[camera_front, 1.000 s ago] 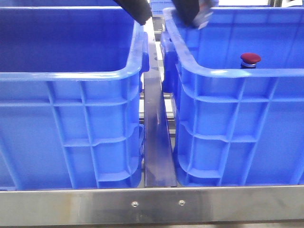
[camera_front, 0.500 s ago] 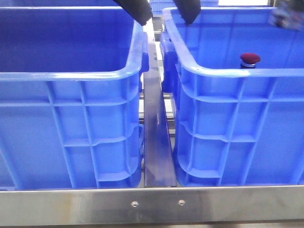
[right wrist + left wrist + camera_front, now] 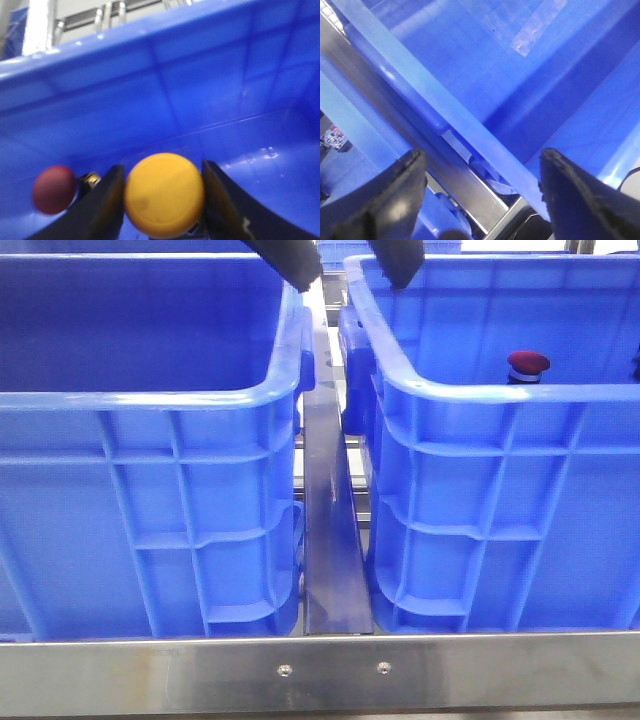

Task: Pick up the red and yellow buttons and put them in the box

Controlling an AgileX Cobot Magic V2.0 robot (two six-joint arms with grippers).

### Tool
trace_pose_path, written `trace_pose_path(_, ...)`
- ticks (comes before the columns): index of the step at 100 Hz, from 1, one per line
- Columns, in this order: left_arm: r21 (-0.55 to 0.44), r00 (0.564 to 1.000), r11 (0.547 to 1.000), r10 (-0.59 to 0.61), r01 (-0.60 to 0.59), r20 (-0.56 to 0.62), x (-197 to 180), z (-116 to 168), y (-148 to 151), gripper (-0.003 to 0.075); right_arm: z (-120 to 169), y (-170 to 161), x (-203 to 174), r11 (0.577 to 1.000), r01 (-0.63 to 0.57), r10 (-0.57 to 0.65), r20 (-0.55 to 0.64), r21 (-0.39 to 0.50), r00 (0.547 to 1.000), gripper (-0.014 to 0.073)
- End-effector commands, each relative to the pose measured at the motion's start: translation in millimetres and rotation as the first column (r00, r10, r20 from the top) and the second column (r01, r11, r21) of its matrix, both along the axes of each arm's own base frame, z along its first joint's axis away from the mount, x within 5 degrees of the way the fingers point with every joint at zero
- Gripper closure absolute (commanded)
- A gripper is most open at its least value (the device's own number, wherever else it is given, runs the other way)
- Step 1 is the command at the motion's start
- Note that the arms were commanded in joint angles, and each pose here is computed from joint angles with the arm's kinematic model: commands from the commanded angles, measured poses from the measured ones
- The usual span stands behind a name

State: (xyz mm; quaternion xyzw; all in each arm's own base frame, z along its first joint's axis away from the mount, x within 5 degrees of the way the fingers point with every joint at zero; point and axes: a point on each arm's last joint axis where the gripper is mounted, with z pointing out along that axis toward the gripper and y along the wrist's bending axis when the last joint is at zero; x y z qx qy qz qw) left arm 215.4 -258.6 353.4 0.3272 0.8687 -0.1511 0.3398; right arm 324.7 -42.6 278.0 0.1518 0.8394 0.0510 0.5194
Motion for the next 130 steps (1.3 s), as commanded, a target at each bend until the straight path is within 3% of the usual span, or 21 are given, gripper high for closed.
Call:
trace_pose_path(1,-0.113,0.997,0.993,-0.006,0.014,0.077,-6,28,2,0.026,20,-6,12,0.999,0.04,-0.038,0.075,-0.017,0.996,0.0414)
trace_pose_path(33,-0.117,0.997,0.993,-0.006,0.015,0.08,-6,29,2,0.026,5,-13,55,0.999,0.045,-0.045,0.049,-0.017,0.998,0.0414)
trace_pose_path(75,-0.13,0.996,0.991,-0.007,0.019,0.091,-5,30,1,0.026,-12,-14,67,0.999,0.04,-0.039,0.01,-0.01,0.999,0.041)
trace_pose_path(85,-0.132,0.996,0.991,-0.007,0.019,0.092,-5,30,1,0.026,-12,-13,66,1.0,0.026,-0.026,0.005,-0.003,1.0,0.0319)
trace_pose_path(100,-0.132,0.996,0.991,-0.007,0.019,0.092,-5,30,1,0.026,-13,-10,66,1.0,0.003,-0.003,-0.005,0.01,1.0,0.0062)
trace_pose_path(107,-0.132,0.996,0.991,-0.007,0.019,0.092,-5,30,1,0.026,-11,-10,66,1.0,0.003,-0.003,-0.002,0.009,1.0,0.003)
trace_pose_path(130,-0.132,0.996,0.991,-0.007,0.019,0.092,-5,30,1,0.026,1,-10,61,1.0,0.007,-0.007,0.03,0.002,1.0,0.0036)
